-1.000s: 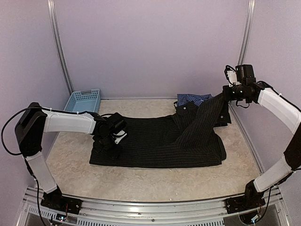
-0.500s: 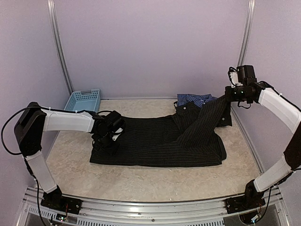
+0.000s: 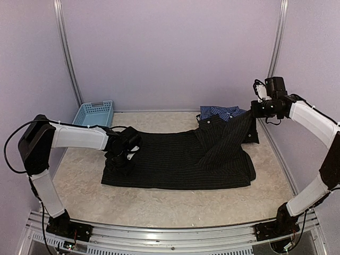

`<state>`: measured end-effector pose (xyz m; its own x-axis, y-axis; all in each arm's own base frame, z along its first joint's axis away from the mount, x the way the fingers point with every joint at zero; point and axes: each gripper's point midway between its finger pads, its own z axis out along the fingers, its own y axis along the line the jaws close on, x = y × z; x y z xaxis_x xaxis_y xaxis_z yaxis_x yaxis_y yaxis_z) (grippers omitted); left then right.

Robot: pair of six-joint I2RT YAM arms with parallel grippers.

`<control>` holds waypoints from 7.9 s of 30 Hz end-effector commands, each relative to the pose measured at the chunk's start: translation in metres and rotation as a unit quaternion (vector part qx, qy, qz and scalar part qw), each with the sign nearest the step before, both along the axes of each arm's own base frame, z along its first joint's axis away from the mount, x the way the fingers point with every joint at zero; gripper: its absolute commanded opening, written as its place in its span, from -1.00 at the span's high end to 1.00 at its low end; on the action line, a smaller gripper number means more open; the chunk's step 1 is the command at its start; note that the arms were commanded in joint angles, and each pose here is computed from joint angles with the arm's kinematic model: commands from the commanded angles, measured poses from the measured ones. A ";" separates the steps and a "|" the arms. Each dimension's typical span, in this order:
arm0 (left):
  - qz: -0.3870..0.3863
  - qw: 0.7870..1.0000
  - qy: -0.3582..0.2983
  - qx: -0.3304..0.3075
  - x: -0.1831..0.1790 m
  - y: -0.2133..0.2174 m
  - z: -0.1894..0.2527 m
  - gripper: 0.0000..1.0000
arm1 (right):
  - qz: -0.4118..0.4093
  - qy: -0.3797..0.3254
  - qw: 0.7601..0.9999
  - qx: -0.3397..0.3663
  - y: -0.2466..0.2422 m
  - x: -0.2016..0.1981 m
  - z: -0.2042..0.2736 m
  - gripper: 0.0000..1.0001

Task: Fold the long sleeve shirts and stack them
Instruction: Fold the flattened shirt at the center of the board.

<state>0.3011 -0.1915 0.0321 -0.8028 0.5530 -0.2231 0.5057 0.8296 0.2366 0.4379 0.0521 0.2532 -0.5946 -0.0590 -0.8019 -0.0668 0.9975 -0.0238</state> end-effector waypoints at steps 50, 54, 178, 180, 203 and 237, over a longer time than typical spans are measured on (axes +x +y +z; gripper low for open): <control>0.090 0.939 -0.172 -0.285 0.053 -0.043 0.139 -0.89 | 0.258 0.096 0.961 -0.018 0.205 -0.164 -0.122 -0.19; 0.093 0.935 -0.174 -0.296 0.054 -0.046 0.141 -0.90 | 0.175 0.112 0.978 -0.006 0.176 -0.134 -0.122 -0.23; 0.001 0.852 0.085 -0.516 0.001 -0.185 0.023 0.03 | 0.303 0.263 0.908 0.116 0.300 -0.136 -0.231 0.88; 0.002 0.854 0.085 -0.513 0.000 -0.185 0.020 0.10 | 0.303 0.264 0.908 0.116 0.300 -0.137 -0.230 0.88; -0.003 0.860 0.085 -0.502 -0.007 -0.146 0.087 1.00 | 0.305 0.186 0.928 0.103 0.277 -0.132 -0.141 0.05; 0.069 0.671 0.210 -0.707 -0.067 -0.097 0.247 1.00 | 0.193 0.165 0.967 -0.002 0.166 -0.117 -0.157 -0.18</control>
